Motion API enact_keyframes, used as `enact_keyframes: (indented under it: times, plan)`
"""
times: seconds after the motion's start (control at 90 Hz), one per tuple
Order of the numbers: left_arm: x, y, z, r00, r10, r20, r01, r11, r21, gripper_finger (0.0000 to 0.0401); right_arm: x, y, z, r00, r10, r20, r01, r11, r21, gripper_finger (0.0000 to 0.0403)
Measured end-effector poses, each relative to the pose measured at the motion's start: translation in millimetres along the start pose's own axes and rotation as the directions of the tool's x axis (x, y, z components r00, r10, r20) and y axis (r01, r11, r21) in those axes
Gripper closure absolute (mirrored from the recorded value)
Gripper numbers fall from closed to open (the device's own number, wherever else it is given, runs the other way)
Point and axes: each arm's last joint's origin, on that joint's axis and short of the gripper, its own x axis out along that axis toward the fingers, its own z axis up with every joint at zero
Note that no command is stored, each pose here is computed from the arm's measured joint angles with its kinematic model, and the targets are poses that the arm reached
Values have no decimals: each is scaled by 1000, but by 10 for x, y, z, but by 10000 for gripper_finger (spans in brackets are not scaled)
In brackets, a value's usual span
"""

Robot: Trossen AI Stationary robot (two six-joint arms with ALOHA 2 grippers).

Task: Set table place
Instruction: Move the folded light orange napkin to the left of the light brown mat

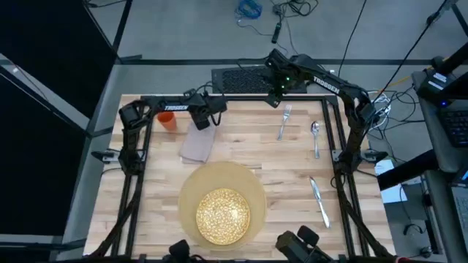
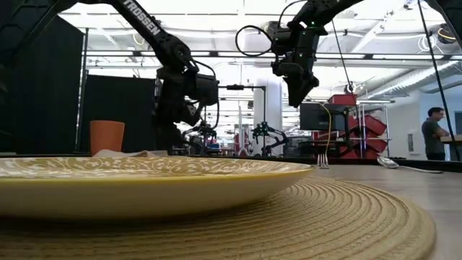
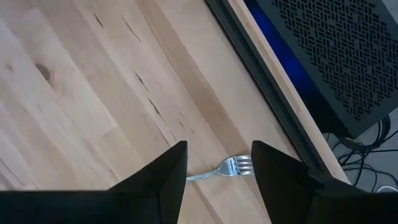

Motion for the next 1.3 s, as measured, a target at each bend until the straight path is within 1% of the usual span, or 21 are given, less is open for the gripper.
enact_keyframes:
  times: [0.122,0.156,0.211,0.278,0.322,0.4,0.489,0.522,0.567,0.644,0.7,0.767,0.811,0.911,1.022,1.1,1.167,1.222,1.267,1.3]
  plan:
    - [-48,-50,32,999,4,34,-5,1000,15,264,0,0,0,1000,0,0,0,1000,0,238]
    - [-68,-64,44,999,29,46,-30,999,15,264,0,0,0,1000,0,0,0,1000,0,238]
    - [-125,-85,58,993,98,67,-99,995,19,265,0,0,1,1000,0,1,0,1000,0,238]
    - [-213,-113,73,979,179,97,-185,981,50,265,0,0,1,1000,1,1,-1,1000,0,238]
    - [-280,-146,96,973,196,125,-206,976,71,265,0,0,1,1000,1,1,-1,1000,0,238]
    - [-399,-227,98,969,182,166,-204,971,126,265,0,0,1,1000,1,1,-1,1000,1,238]
    - [-540,-327,91,973,73,218,-117,974,196,265,0,0,1,1000,1,1,-1,1000,8,238]
    - [-583,-359,76,974,11,227,-64,972,227,265,0,0,1,1000,1,1,-1,1000,10,238]
    - [-632,-388,36,971,-95,221,32,961,274,265,0,0,1,1000,2,1,-2,1000,14,238]
    - [-717,-393,2,941,-246,234,171,938,301,265,0,1,1,1000,2,1,-2,1000,17,238]
    - [-777,-356,-53,919,-312,243,231,922,311,265,0,1,1,1000,3,1,-3,1000,17,238]
    - [-864,-264,-139,901,-341,268,257,918,301,265,0,1,1,1000,3,1,-3,1000,18,238]
    - [-899,-200,-231,898,-351,265,268,915,302,265,0,1,-1,1000,3,0,-3,1000,18,238]
    - [-990,-27,-462,883,-349,314,271,925,264,265,0,1,-3,1000,3,-3,-3,1000,18,238]
    - [-1108,169,-687,837,-344,426,281,938,205,265,0,1,-3,1000,3,-2,-3,1000,-3,238]
    - [-1133,269,-843,801,-350,487,321,936,144,265,0,1,-3,1000,2,-3,-2,1000,4,238]
    - [-1090,289,-971,797,-344,496,359,931,68,265,0,1,-8,1000,0,-8,0,999,36,238]
    - [-1018,255,-1058,805,-346,482,397,918,-6,265,0,7,-28,1000,4,-29,-2,998,58,238]
    - [-949,193,-1105,814,-362,453,417,908,-24,265,0,23,-45,999,8,-49,-5,998,66,238]
    - [-901,140,-1120,809,-385,444,436,900,-15,265,0,35,-53,998,10,-59,-6,998,68,238]
